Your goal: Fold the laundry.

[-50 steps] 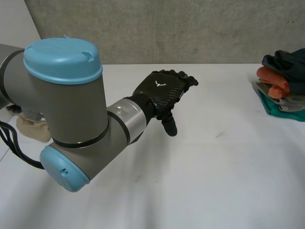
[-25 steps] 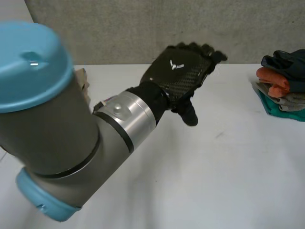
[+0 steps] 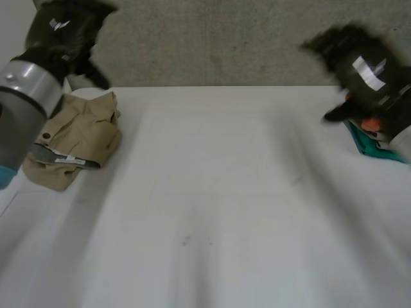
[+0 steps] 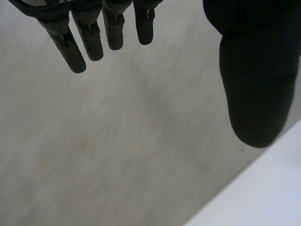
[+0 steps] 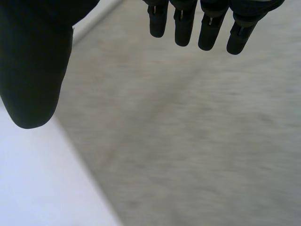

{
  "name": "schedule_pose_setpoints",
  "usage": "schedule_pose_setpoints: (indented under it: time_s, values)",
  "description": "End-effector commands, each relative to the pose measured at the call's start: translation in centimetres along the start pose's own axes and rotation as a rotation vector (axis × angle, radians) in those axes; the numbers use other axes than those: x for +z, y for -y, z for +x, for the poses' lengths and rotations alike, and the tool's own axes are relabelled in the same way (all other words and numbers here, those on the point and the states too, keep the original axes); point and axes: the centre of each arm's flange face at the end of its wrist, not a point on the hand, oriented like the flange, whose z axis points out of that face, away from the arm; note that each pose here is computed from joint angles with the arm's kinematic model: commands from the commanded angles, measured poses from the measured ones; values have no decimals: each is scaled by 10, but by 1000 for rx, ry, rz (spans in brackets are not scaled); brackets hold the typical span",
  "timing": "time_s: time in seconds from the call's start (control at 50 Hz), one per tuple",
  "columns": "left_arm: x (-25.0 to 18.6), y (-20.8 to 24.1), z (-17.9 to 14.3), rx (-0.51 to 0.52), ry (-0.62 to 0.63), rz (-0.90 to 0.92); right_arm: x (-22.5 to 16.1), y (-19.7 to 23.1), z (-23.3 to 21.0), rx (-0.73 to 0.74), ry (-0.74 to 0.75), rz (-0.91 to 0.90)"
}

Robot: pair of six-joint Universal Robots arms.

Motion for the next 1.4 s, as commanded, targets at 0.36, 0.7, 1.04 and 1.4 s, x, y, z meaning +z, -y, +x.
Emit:
schedule_pose_setpoints:
  time_s: [0.36, 0.7, 1.04, 1.4]
  values:
    - [54, -282, -101, 462, 21, -428, -56, -69, -88, 10, 221, -400]
    - [47, -113, -6, 64, 6, -195, -51, -67, -59, -38, 63, -433]
    - [-13, -17, 167, -160, -368, -46, -54, -66, -43, -15, -9, -445]
    - [27, -166, 8, 449, -65, -385, -53, -66, -44, -11, 1, -442]
